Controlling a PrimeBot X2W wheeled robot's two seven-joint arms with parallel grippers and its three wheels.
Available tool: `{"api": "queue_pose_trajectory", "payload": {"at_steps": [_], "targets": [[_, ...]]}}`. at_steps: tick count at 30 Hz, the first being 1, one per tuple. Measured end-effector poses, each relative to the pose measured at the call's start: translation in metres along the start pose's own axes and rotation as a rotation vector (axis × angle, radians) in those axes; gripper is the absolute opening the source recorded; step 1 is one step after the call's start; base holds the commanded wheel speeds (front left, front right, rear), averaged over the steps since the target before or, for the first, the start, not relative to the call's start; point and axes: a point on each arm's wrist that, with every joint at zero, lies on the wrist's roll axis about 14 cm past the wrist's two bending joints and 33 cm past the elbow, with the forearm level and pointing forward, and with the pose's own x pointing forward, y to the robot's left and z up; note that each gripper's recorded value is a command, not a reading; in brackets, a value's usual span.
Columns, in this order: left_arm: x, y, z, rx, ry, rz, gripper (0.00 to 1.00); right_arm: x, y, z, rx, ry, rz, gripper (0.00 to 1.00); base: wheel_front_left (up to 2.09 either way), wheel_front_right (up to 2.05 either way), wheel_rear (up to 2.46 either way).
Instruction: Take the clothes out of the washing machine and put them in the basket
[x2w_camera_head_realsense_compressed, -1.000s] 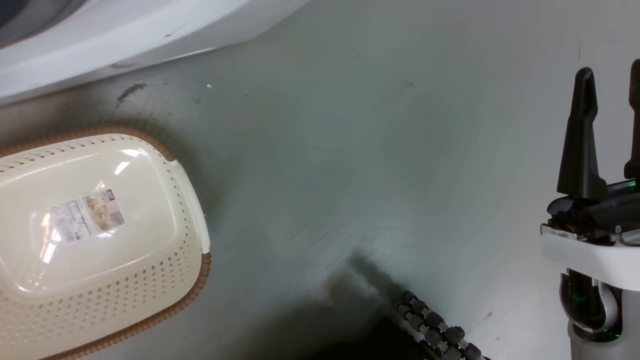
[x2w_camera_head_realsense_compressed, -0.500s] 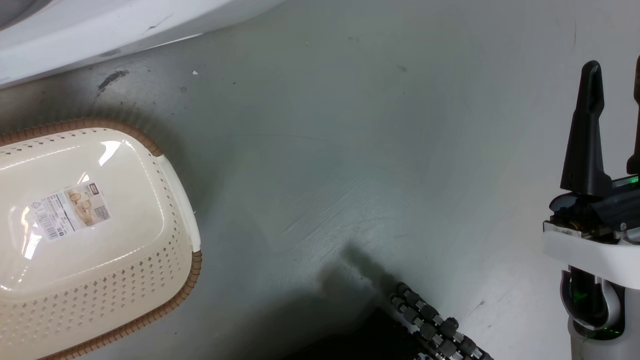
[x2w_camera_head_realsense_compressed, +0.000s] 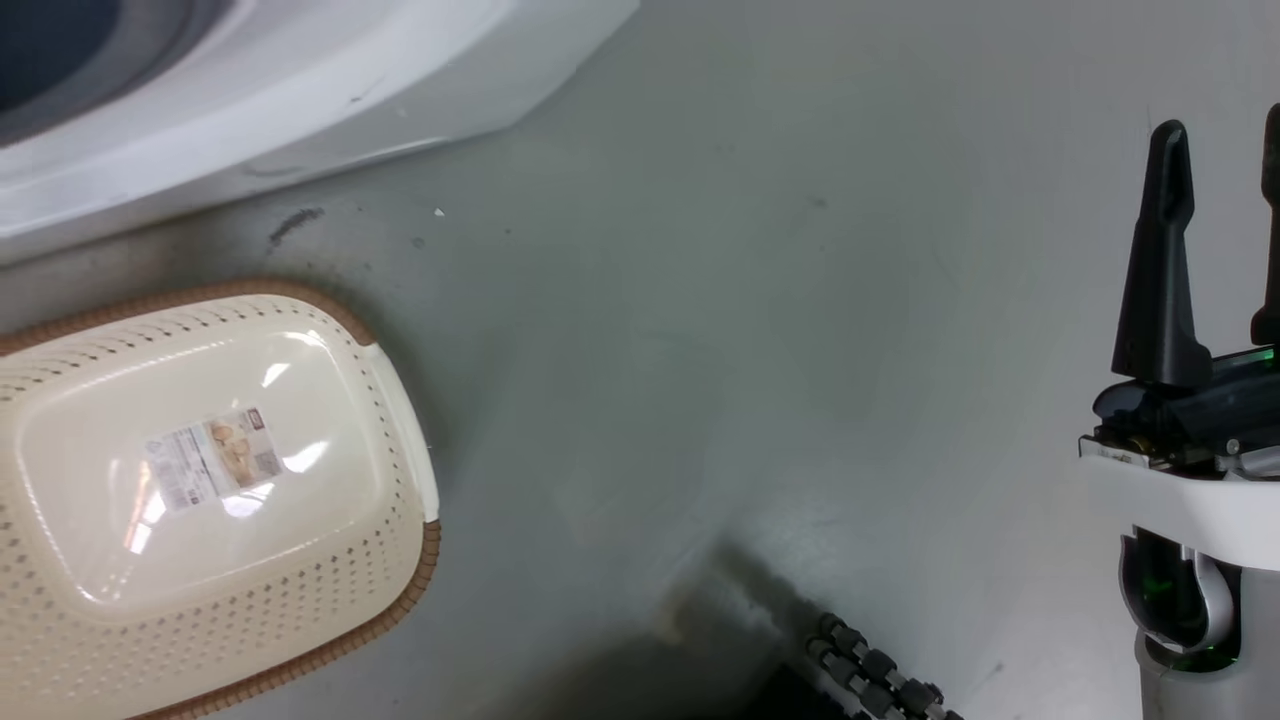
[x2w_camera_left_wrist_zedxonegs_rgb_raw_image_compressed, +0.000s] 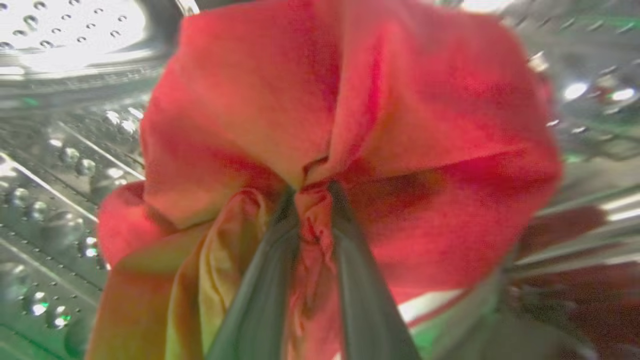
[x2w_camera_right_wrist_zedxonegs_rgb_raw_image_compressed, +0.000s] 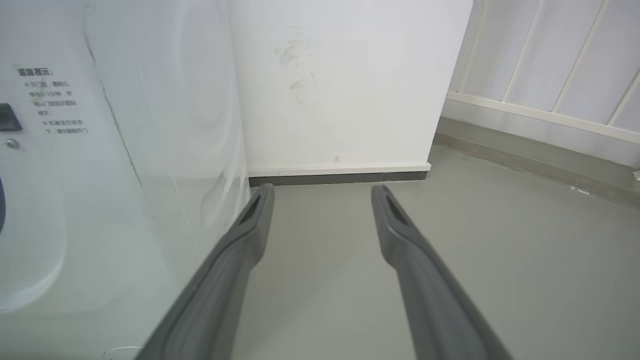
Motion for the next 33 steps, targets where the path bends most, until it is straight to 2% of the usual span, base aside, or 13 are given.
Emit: {"api": "queue_pose_trajectory", "payload": {"at_steps": [14,33], "targets": [[-0.075,-0.009,0.034,-0.006,-0.29,-0.009,0.0,-0.016,0.012,0.04,0.004,-0.082,0.037,1.0,0.0,0.0,0.0],[-0.19,-0.031,0.0,-0.044,-0.466,0.031,0.0,-0.059,0.031,0.077,0.0,-0.144,0.097,1.0,0.0,0.0,0.0]]}}
